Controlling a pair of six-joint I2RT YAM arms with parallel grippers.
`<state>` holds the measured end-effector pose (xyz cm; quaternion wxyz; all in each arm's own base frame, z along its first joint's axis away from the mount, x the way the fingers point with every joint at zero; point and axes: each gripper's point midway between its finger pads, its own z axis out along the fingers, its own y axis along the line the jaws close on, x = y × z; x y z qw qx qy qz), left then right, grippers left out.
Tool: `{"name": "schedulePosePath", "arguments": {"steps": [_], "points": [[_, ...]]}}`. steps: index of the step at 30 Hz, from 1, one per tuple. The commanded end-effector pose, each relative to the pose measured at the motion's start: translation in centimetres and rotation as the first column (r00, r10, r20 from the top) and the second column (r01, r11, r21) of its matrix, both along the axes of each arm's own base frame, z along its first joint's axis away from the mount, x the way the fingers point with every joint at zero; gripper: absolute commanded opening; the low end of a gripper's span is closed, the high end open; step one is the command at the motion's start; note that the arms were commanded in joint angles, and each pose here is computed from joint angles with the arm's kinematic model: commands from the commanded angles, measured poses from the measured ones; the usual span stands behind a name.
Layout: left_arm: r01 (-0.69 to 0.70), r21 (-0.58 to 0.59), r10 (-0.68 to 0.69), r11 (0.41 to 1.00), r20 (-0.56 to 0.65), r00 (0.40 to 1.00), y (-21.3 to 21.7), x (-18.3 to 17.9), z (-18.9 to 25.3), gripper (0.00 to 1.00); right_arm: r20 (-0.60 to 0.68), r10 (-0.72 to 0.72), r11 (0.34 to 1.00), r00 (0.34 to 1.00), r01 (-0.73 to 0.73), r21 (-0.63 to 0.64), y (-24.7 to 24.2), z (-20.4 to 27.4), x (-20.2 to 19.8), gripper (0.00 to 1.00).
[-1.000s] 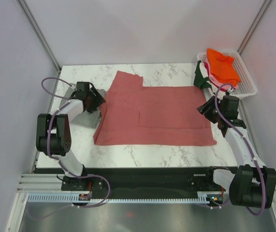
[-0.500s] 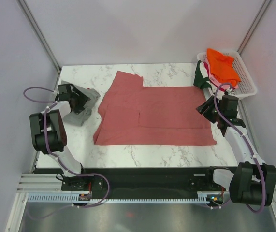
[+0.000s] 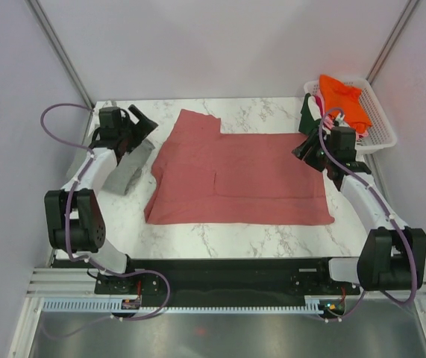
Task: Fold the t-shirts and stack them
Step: Fold the tshirt
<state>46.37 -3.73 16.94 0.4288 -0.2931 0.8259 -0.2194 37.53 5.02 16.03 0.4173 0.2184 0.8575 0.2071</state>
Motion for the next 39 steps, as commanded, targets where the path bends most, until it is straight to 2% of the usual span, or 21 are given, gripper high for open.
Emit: {"name": "schedulePosePath", "arguments": {"steps": [1,2,4,5,6,7,8,10,12,13,14,20,22,25,30,32,37,39], "points": [[0.078,0.067,-0.082,0.995,0.064,0.995,-2.1,1.5,2.6,1.00,0.055,0.011,0.999,0.998,-0.008,-0.050,0.8,1.9,2.4,0.62],[0.109,0.080,-0.116,0.991,0.084,0.990,-3.0,2.3,3.6,1.00,0.052,0.018,0.998,0.998,-0.015,-0.059,0.9,1.9,3.0,0.62],[0.145,0.096,-0.151,0.985,0.050,0.987,-4.1,3.7,1.9,0.99,0.033,0.029,0.996,0.999,-0.026,-0.080,1.3,1.2,3.8,0.62],[0.159,0.101,-0.167,0.982,0.075,0.983,-4.9,4.9,3.0,0.98,0.049,0.034,0.996,0.998,-0.029,-0.090,1.3,2.0,4.5,0.62],[0.168,0.102,-0.175,0.981,0.060,0.983,-5.3,5.4,2.5,0.97,0.042,0.043,0.994,0.998,-0.039,-0.106,1.5,1.8,4.7,0.62],[0.174,0.097,-0.177,0.980,0.014,0.984,-5.7,6.3,0.1,0.97,0.038,0.037,0.993,0.999,-0.032,-0.118,1.4,1.7,5.0,0.62],[0.186,0.103,-0.191,0.977,0.043,0.981,-6.5,7.6,1.0,0.96,0.038,0.037,0.992,0.999,-0.032,-0.122,1.4,1.8,5.5,0.62],[0.201,0.139,-0.207,0.970,0.025,0.978,-7.3,10.0,-0.9,0.95,0.040,0.048,0.992,0.998,-0.043,-0.120,1.7,1.9,6.0,0.61],[0.187,0.175,-0.189,0.967,-0.005,0.982,-7.2,11.6,-2.5,0.95,0.047,0.051,0.992,0.998,-0.045,-0.116,1.8,2.0,6.3,0.61],[0.198,0.175,-0.190,0.964,-0.063,0.980,-7.3,12.3,-5.6,0.95,0.049,0.059,0.993,0.997,-0.053,-0.110,2.1,1.9,6.3,0.61],[0.187,0.179,-0.186,0.966,-0.026,0.982,-7.5,14.0,-3.9,0.94,0.051,0.059,0.993,0.997,-0.054,-0.105,2.1,1.8,6.4,0.61],[0.172,0.181,-0.157,0.968,-0.097,0.983,-7.6,18.0,-7.6,0.93,0.042,0.101,0.992,0.994,-0.097,-0.076,3.1,1.5,6.7,0.61],[0.164,0.174,-0.147,0.971,-0.105,0.984,-7.5,18.6,-7.8,0.92,0.048,0.098,0.993,0.994,-0.094,-0.077,3.0,1.7,6.8,0.62],[0.159,0.148,-0.136,0.976,-0.154,0.979,-7.5,18.6,-10.7,0.91,0.056,0.099,0.992,0.994,-0.094,-0.078,3.0,2.0,7.0,0.62],[0.190,0.108,-0.167,0.976,-0.194,0.967,-8.2,18.3,-13.3,0.84,0.054,0.079,0.991,0.995,-0.073,-0.110,2.4,1.9,7.3,0.62],[0.203,0.081,-0.184,0.976,-0.196,0.963,-8.6,18.3,-13.8,0.79,0.047,0.083,0.991,0.995,-0.077,-0.107,2.4,1.7,7.6,0.62],[0.249,0.015,-0.240,0.968,-0.207,0.948,-9.8,17.9,-14.6,0.56,0.036,0.094,0.991,0.995,-0.090,-0.097,2.7,1.5,7.8,0.62],[0.266,0.001,-0.261,0.964,-0.206,0.943,-10.1,17.6,-14.3,0.54,0.030,0.092,0.991,0.995,-0.089,-0.102,2.6,1.4,7.6,0.62]]}}
